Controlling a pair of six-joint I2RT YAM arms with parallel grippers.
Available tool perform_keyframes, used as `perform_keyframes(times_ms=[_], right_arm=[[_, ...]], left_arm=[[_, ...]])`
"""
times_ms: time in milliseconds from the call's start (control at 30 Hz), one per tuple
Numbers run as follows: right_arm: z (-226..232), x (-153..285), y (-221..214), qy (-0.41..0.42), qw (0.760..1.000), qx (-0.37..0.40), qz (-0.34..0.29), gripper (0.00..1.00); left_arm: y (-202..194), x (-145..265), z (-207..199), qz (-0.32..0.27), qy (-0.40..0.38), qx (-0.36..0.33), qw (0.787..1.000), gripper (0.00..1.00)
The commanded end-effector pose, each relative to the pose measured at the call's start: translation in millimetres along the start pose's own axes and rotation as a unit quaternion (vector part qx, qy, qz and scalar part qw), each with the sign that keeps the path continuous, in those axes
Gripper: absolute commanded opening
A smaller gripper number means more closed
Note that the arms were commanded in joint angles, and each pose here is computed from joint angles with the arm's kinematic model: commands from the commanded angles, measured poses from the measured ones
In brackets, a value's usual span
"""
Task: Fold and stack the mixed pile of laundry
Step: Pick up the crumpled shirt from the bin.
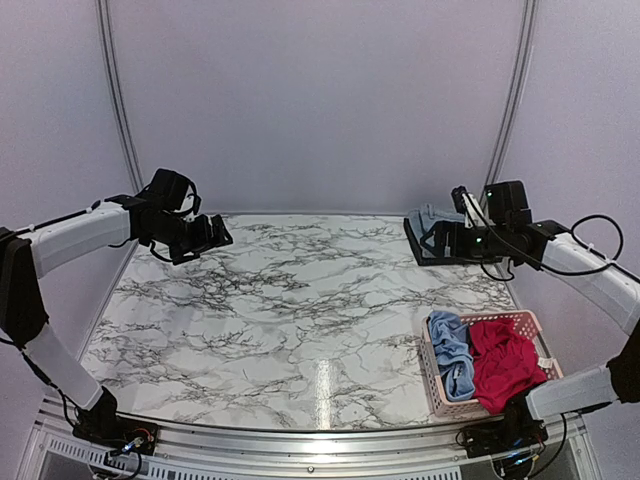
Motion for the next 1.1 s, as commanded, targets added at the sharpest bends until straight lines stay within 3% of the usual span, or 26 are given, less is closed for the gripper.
perform_keyframes(times_ms=[0, 100, 333, 500, 767, 900, 1067], right_arm=[[4, 15, 25, -0.02, 1.0, -0.003, -0.022, 0.99], [-3, 35, 34, -0.079, 0.997, -0.022, -0.013, 0.99], [-9, 84, 21, -0.126, 0.985, -0.102, 0.053, 0.98], [-8, 103, -35, -0.14, 0.963, -0.191, 0.13, 0.98], [-20, 105, -108, -0.2, 0.931, -0.224, 0.207, 0.96], [-14, 94, -109, -0.145, 0.942, -0.225, 0.202, 0.84], [4, 78, -100, -0.065, 0.954, -0.209, 0.207, 0.77]], left_arm=[[10, 9, -9, -0.018, -0.015, -0.004, 1.0, 0.99], [12, 9, -12, -0.02, -0.017, -0.008, 1.0, 0.99], [13, 1, -14, -0.007, -0.023, -0.009, 1.0, 0.99], [11, -3, -16, -0.003, -0.022, -0.009, 1.0, 0.99], [7, -16, -15, 0.011, -0.018, -0.003, 1.0, 0.99], [7, -20, -14, 0.012, -0.015, -0.005, 1.0, 0.99], [10, -27, -16, 0.018, -0.016, -0.006, 1.0, 0.99]])
Point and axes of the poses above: each gripper's point midway between its finger pads, its own x axis back along the fingers, its own z axis along the line the jaws close on, y = z × x, the point moved 9 cm from there along x, back along the fingers, and after that the axes turned 8 degrees about x, right-handed, at the moved point
